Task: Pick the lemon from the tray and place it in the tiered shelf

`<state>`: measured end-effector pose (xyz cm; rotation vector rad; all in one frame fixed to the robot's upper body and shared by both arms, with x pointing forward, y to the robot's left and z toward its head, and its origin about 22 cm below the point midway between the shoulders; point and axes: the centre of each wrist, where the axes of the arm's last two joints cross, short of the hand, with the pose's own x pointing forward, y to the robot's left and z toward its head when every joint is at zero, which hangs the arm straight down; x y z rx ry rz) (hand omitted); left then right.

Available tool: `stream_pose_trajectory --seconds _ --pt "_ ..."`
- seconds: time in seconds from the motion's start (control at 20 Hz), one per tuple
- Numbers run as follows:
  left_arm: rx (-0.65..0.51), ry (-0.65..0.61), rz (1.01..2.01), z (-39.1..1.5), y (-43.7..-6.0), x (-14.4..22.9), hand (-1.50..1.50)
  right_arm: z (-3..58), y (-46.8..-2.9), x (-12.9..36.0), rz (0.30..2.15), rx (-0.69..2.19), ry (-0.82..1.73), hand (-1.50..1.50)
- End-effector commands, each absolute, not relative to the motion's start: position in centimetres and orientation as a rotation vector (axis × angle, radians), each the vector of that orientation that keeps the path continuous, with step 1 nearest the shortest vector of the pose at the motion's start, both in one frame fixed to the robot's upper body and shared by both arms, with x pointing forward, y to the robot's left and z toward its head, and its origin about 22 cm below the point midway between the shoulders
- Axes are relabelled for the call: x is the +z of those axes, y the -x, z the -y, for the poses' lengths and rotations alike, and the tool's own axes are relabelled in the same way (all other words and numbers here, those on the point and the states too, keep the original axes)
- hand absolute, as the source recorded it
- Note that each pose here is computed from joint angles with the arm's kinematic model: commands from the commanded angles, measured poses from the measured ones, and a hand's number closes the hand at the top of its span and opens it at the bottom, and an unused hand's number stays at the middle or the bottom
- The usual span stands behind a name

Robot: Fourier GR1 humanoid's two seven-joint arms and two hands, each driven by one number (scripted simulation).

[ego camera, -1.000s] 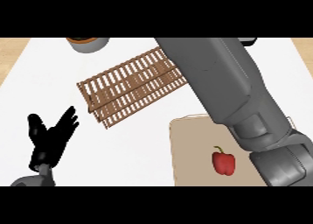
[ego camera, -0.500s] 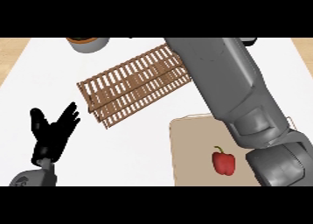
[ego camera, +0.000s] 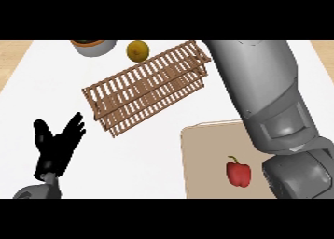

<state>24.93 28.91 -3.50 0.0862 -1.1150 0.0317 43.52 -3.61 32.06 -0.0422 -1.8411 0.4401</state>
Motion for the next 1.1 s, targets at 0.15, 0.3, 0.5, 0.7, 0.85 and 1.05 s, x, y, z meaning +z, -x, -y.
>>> stream_pose_trajectory --seconds 0.15,0.3,0.5,0.7,0.85,1.05 --pt "0.024 -0.109 1.111 -28.8 -25.5 -3.7 0.00 7.9 -44.4 34.6 1.864 0.186 0.121 -1.50" --pt "0.040 -0.093 1.103 -29.2 -25.3 -3.3 0.00 11.7 -45.4 33.6 1.830 0.075 0.219 -1.50" --pt "0.037 -0.103 1.127 -30.1 -25.8 -2.1 0.00 15.3 -45.3 36.1 1.816 -0.088 0.211 -1.50" --pt "0.020 -0.090 1.116 -29.8 -25.4 -1.7 0.00 23.1 -46.2 33.7 1.795 -0.133 0.187 -1.50" --pt "0.029 -0.072 1.119 -28.7 -24.2 -2.9 0.00 25.3 -46.0 35.0 1.766 -0.090 0.162 -1.50" --pt "0.027 -0.094 1.109 -28.8 -25.5 -2.8 0.00 29.9 -45.6 32.8 1.801 -0.063 0.133 -1.50"
